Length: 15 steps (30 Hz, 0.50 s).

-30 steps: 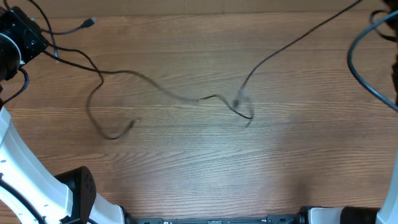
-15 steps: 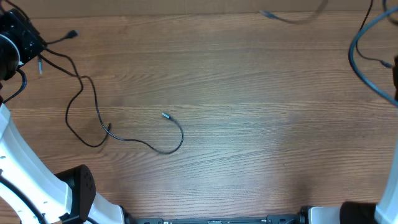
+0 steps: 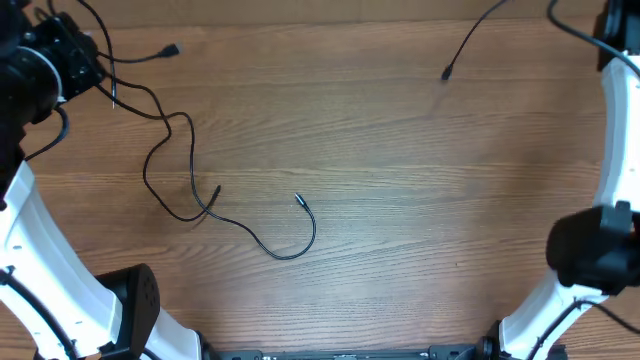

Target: Untangle cables

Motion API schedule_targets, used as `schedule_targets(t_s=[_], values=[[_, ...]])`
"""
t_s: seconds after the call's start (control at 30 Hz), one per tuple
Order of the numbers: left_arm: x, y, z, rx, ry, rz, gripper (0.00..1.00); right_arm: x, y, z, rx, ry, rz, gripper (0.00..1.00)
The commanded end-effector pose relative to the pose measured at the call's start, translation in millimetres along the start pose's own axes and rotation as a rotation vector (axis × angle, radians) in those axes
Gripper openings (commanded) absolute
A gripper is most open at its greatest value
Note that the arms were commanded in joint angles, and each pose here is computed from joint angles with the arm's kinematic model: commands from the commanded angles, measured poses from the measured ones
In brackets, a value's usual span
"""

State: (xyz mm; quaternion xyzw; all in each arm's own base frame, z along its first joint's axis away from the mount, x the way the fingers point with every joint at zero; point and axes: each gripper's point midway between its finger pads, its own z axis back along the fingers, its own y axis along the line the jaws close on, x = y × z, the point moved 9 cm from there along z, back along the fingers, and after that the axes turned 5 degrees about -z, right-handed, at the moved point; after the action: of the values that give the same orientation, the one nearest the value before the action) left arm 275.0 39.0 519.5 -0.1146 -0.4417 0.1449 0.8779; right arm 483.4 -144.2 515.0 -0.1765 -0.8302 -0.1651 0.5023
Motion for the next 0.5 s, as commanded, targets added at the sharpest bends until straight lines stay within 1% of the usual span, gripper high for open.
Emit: schedule_targets(t_s=[0.0, 0.07, 0.13, 0.27, 0.37, 0.4, 0.47], values=[[-2, -10, -7, -0.038, 0.017, -0.108, 0.04, -11, -53, -16, -0.085, -0.089, 0.181, 0.04], [-2, -12, -10, -0.041, 0.024, -0.153, 0.04, -11, -73, -20, -0.111, -0.136, 0.213, 0.04], [-3, -12, -12, -0.043, 0.031, -0.169, 0.04, -9, -92, -22, -0.099, -0.171, 0.245, 0.04], [-2, -12, -13, -0.046, 0.031, -0.167, 0.04, -8, -123, -24, -0.033, -0.173, 0.290, 0.04], [0, -12, -13, -0.045, 0.020, -0.171, 0.04, -36, -145, -28, 0.008, -0.066, 0.284, 0.04], [0, -12, -13, -0.045, 0.016, -0.172, 0.04, -51, -153, -30, 0.013, -0.015, 0.252, 0.04], [2, -13, -13, -0.048, 0.008, -0.173, 0.04, -100, -171, -32, 0.012, 0.125, 0.163, 0.04]])
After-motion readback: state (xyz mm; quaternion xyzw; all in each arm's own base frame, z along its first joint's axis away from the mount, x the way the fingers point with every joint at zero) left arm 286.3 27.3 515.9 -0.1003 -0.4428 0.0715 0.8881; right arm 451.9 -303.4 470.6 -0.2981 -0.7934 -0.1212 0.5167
